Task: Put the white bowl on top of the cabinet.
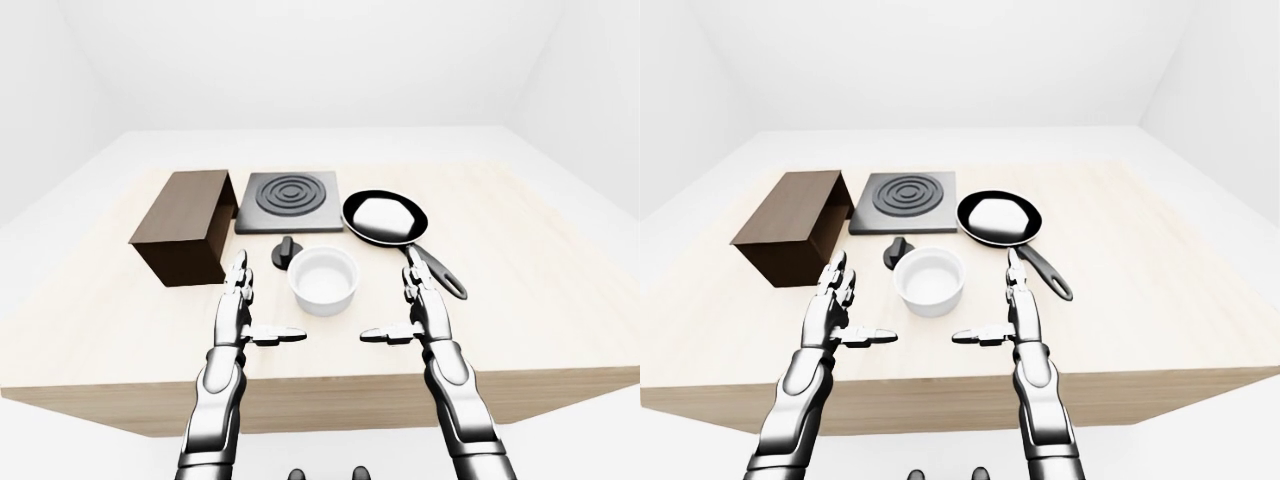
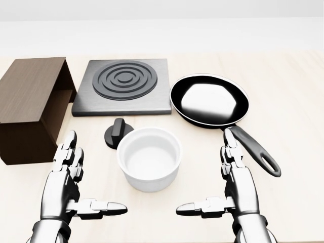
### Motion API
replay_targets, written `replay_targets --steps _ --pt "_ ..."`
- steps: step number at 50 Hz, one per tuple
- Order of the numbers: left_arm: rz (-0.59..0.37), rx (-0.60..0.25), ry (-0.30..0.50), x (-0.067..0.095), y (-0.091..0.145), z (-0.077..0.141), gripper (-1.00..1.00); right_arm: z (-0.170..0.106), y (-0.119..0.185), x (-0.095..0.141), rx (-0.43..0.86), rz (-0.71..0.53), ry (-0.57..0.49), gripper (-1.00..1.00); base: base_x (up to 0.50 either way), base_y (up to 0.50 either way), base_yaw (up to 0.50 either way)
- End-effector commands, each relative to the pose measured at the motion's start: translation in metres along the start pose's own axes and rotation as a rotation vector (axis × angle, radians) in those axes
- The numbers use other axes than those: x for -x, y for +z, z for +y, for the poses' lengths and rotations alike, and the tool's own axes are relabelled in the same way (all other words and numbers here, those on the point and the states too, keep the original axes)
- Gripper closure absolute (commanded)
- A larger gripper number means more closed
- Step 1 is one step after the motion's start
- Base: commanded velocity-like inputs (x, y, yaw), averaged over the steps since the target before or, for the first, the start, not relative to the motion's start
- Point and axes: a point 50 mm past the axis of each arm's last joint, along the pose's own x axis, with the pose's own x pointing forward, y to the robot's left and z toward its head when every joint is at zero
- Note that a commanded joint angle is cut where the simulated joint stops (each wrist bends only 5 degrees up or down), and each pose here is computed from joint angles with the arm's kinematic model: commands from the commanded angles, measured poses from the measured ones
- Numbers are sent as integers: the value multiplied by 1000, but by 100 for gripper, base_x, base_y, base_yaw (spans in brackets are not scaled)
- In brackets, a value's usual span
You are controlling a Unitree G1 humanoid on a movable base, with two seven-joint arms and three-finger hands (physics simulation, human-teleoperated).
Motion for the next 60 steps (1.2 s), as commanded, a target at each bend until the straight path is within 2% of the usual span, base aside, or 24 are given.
replay_targets --steps 1,19,35,36,37,39,40,41,60 --pt "0 0 0 -1 -1 0 -100 0 0 0 2 -2 -1 -100 20 8 0" --pt "2 -2 -4 0 -1 -1 -100 0 1 1 -5 -4 8 -100 20 11 0" --pt "8 -23 -18 4 -2 -5 -100 -4 8 7 -34 -21 23 -100 0 0 0" --pt "-38 -31 -6 12 15 -6 -100 -9 11 5 -79 -10 44 -100 0 0 0" --pt "-60 -42 4 17 23 -7 -100 -10 13 6 -82 -21 44 -100 0 0 0" --pt "-82 -57 18 20 27 -8 -100 -11 14 7 -82 -27 44 -100 0 0 0" --pt "-450 -497 -52 47 91 -78 -100 -25 34 17 -69 -114 13 -100 0 0 0" --pt "-473 -529 -68 49 94 -85 -100 -26 36 17 -69 -121 11 -100 0 0 0" --pt "-475 -583 -64 49 95 -90 -100 -25 36 19 -65 -123 14 -100 0 0 0"
